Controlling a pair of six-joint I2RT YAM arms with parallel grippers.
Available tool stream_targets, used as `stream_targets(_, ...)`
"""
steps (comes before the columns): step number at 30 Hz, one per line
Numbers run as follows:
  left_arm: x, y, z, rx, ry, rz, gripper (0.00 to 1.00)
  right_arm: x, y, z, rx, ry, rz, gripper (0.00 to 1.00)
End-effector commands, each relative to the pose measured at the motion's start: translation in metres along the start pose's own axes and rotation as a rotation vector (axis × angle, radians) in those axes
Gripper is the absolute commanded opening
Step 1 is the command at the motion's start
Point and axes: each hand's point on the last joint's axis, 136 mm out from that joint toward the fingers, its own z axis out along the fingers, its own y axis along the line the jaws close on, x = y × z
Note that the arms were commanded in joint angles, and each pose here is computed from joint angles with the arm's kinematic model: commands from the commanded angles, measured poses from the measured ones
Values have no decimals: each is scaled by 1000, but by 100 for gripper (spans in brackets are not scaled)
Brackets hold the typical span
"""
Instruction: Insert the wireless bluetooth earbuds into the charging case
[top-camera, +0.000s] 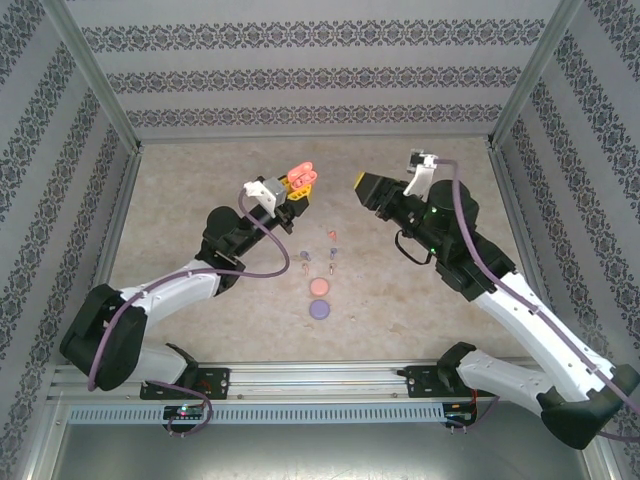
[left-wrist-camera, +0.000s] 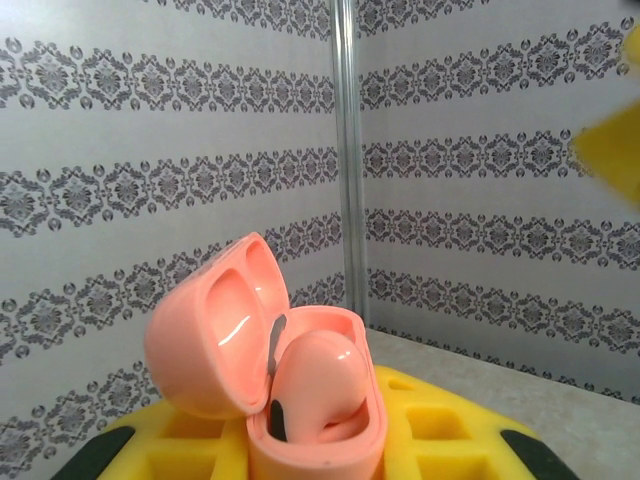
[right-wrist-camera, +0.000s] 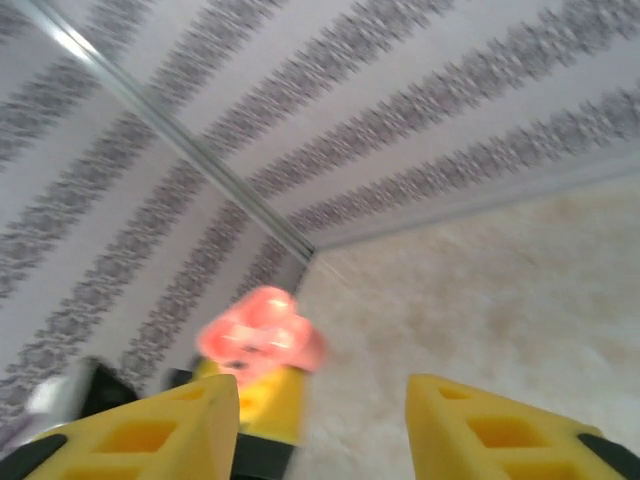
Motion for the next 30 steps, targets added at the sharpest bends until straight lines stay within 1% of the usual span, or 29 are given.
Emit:
stream_targets(1, -15, 2, -12, -34, -44, 41, 0, 41, -52, 13, 182, 123, -2, 58)
stream_targets(4, -10, 6, -21, -63, -37, 40, 0, 65, -84, 26, 300, 205, -38, 67)
stream_targets(7, -6, 9, -29, -90, -38, 33, 0, 88, -110, 42, 389, 301, -100, 72)
stream_targets(10, -3, 12, -34, -104, -32, 26, 0, 111, -129, 60, 443, 433, -213, 76)
stream_targets(12, -2, 12, -37, -109, -33, 20, 0, 125, -137, 71, 453, 531, -291, 78)
stream_targets(15, -2, 13, -39, -115, -32, 23, 0, 144, -148, 85, 453, 667, -395, 79)
stream_targets(18, -1, 16, -42, -129, -36, 25, 0, 158, -164, 98, 474, 752, -460, 78)
stream_targets(25, -3, 24, -48, -153, -26, 36, 0, 188, -193, 124, 500, 872, -484, 76)
stream_targets(30, -11, 28, -51, -169, -31, 46, 0, 204, -205, 140, 493, 923, -478, 75)
